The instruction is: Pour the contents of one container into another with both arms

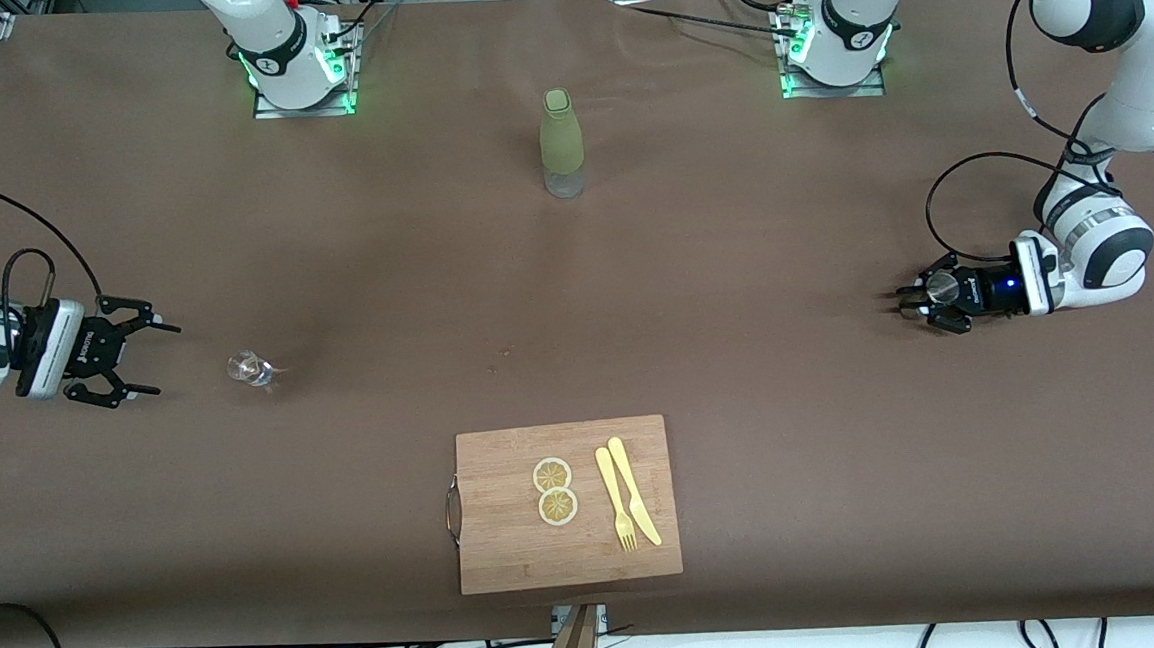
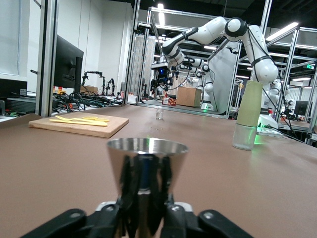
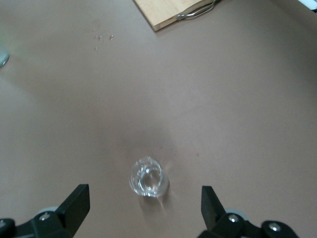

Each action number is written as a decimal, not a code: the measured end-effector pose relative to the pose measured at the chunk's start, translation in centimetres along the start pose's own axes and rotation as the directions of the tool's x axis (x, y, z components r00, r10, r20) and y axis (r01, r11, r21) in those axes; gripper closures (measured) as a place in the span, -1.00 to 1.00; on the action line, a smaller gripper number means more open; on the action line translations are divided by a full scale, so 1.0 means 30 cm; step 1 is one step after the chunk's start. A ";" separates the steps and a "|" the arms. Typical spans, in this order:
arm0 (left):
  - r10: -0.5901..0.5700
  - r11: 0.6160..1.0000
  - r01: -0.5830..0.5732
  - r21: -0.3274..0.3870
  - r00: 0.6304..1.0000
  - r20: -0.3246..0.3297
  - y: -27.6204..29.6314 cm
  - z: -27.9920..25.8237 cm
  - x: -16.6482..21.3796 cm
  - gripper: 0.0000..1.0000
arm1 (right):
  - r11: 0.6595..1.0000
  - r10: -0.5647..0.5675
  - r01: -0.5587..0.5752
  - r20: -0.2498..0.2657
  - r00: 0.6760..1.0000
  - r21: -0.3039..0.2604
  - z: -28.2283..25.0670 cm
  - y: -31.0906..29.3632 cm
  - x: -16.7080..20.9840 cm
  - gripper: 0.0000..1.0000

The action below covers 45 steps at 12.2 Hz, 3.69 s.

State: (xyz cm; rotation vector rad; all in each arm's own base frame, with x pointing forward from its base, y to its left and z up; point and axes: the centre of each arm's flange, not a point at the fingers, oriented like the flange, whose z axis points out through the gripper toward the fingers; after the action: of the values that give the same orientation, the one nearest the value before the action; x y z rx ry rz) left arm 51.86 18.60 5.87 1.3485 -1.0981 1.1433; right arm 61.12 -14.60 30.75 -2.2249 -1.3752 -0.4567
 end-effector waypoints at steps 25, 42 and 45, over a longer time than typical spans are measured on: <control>-0.458 0.884 0.426 0.195 0.701 0.546 -0.180 -0.368 0.854 -1.00 | 0.418 0.894 -0.650 0.159 0.419 -0.635 -0.243 -0.514 0.720 -1.00; -0.943 0.317 0.329 0.889 0.006 0.334 -0.234 0.431 1.460 -1.00 | 0.319 0.937 -0.748 0.075 0.341 -0.581 -0.567 -0.634 0.789 -1.00; -0.956 0.285 0.240 0.928 -0.007 0.295 -0.200 0.459 1.538 -1.00 | 0.315 0.941 -0.759 0.080 0.330 -0.570 -0.556 -0.618 0.778 -1.00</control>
State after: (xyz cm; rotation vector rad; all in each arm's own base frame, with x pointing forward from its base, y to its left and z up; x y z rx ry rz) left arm 65.02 3.97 50.22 2.8889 -0.3032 -0.2535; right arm 54.21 0.28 60.71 -3.1429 0.1065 0.1700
